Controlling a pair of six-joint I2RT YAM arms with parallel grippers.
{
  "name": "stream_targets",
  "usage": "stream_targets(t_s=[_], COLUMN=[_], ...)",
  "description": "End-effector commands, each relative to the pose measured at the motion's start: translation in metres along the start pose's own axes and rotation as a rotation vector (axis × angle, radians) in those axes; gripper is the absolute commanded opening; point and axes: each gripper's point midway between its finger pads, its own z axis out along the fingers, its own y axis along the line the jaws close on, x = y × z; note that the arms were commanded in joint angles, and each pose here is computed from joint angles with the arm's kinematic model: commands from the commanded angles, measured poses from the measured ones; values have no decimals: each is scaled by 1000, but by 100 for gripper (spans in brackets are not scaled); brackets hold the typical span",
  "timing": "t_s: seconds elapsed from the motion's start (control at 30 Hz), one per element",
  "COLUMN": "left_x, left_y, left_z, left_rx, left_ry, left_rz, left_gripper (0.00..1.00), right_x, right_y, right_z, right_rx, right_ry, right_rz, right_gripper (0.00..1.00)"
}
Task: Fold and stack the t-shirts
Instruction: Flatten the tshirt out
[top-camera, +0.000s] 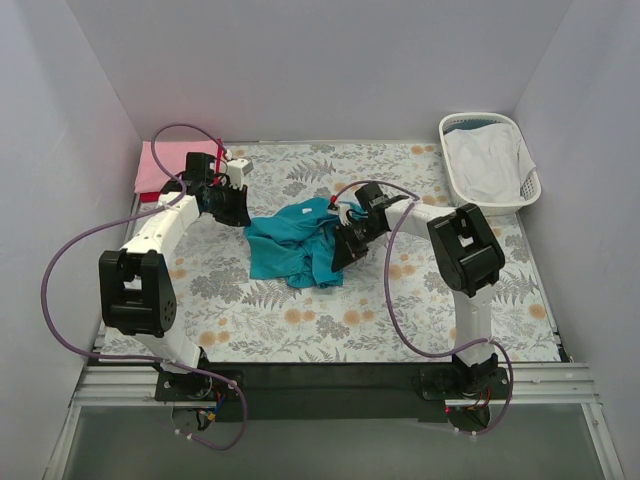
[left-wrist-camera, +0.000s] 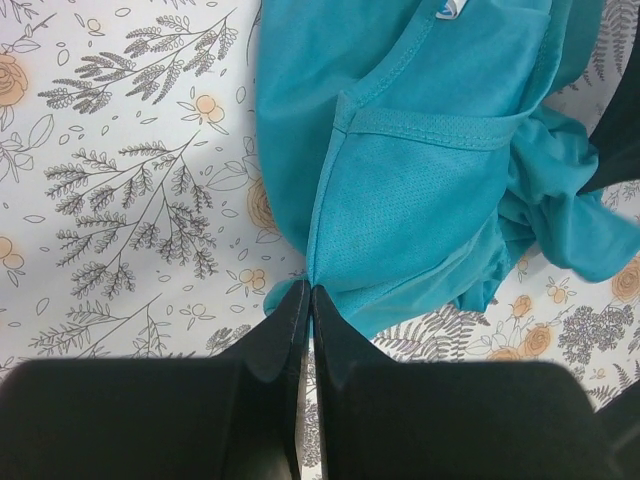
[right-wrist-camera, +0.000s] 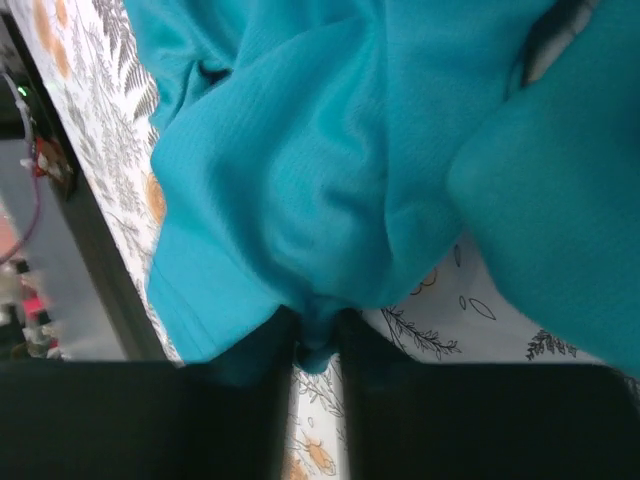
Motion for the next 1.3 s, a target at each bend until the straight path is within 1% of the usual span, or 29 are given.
stream_targets(t_s=[0.0,0.03,0.07,0.2,0.23,0.27,0.33,0.43,0.57,0.6,0.67,0.7,0.73,0.8,0.83,0.87,0.93,1.0,1.03,1.13,1.2,1.27], left_x=[-9,-13,-20,-28,-28,-29,-23,-10,10,16,22,23,23,22,29,24,33,42,46,56,63,75], left_y=[-2,-3,-4,-2,-1,-1,6,10,11,26,32,39,45,60,73,81,98,108,109,98,89,82], left_z=[-4,-6,-10,-21,-24,-26,-32,-33,-28,-28,-23,-17,-14,-10,-3,-5,-8,-12,-13,-18,-29,-31], left_rx=[13,23,26,32,29,35,21,2,-6,-38,-55,-64,-79,-112,-138,-154,-168,-165,-158,-124,-118,-113], left_ry=[-16,-23,-37,-58,-58,-62,-51,-12,54,59,75,80,85,84,111,103,123,146,154,180,186,211], left_rz=[-11,-17,-16,-49,-61,-75,-111,-147,-179,-218,-233,-249,-255,-276,-301,-307,-352,-374,-362,-359,-328,-318], left_gripper=[0,0,0,0,0,0,0,0,0,0,0,0,0,0,0,0,0,0,0,0,0,0], right_x=[-18,-22,-23,-32,-37,-36,-39,-35,-22,-26,-26,-38,-37,-47,-58,-61,-67,-61,-50,-26,29,52], right_y=[2,-1,-1,-5,-6,-8,-15,-30,-50,-54,-71,-79,-93,-110,-121,-126,-128,-120,-113,-88,-64,-47], right_z=[-9,-18,-25,-64,-83,-91,-119,-147,-150,-151,-145,-151,-144,-147,-151,-155,-168,-172,-174,-174,-155,-154], right_rx=[-52,-44,-41,1,23,34,90,168,238,250,271,310,318,369,395,411,408,370,356,307,222,198], right_ry=[-29,-46,-54,-130,-175,-186,-232,-249,-181,-181,-157,-166,-145,-143,-157,-163,-199,-203,-193,-170,-86,-54], right_rz=[20,14,17,-2,-11,-14,-24,-29,-16,-23,-19,-35,-12,-4,-6,13,32,57,82,87,162,155], right_gripper=[15,5,1,1,1,1,1,1,1,1,1,1,1,1,1,1,1,1,1,1,1,1])
